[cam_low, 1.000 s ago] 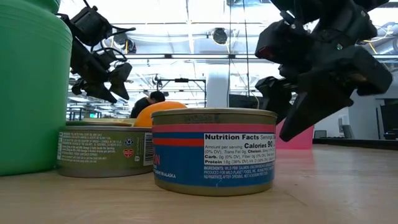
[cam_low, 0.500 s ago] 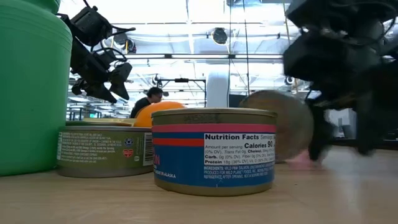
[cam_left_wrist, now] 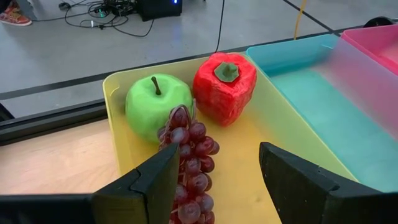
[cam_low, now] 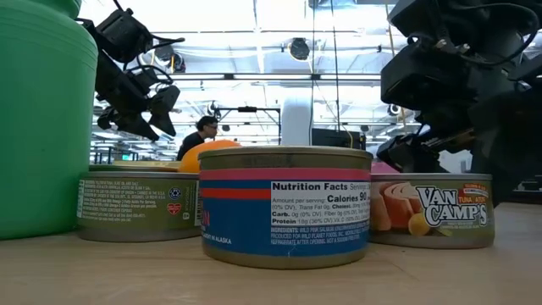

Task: Pick & Place Food Item
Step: Put the right green tuna can into the red bin

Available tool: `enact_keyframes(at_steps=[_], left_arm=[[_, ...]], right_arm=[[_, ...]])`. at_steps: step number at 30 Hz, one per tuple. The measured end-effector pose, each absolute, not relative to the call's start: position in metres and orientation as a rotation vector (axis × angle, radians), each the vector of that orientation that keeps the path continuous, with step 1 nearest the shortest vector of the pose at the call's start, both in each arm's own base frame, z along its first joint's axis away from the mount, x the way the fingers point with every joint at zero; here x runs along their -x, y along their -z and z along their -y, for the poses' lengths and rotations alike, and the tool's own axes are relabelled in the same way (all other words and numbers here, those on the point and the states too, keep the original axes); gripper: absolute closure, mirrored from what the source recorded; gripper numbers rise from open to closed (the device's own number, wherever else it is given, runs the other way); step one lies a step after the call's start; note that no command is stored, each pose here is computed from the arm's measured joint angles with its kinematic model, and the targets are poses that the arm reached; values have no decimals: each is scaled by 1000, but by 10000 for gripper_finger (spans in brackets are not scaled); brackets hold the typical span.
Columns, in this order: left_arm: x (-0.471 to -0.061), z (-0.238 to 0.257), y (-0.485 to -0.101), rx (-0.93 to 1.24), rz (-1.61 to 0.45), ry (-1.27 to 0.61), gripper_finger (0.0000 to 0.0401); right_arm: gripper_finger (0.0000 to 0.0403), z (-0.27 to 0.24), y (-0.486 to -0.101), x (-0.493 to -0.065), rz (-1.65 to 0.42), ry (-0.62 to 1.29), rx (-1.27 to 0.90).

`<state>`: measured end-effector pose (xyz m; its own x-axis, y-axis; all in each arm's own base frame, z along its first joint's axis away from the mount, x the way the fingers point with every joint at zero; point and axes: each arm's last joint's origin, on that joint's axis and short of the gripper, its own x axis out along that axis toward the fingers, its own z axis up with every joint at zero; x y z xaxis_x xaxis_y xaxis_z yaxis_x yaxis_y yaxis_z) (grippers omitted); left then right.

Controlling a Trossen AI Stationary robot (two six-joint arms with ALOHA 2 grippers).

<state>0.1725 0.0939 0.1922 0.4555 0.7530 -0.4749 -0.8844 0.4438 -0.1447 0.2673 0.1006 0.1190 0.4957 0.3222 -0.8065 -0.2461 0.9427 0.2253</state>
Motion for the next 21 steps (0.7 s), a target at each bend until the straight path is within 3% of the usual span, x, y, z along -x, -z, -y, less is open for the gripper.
enact_keyframes(at_steps=[14,21], left_arm=[[-173,-94,-192,403,-366,-1044,173],[-173,-94,-192,417,-359,-1048,173]], right_arm=[[135,-128,-136,-273,-766,-414,-111],[78,-130,-128,-277,-755,-425,-116]])
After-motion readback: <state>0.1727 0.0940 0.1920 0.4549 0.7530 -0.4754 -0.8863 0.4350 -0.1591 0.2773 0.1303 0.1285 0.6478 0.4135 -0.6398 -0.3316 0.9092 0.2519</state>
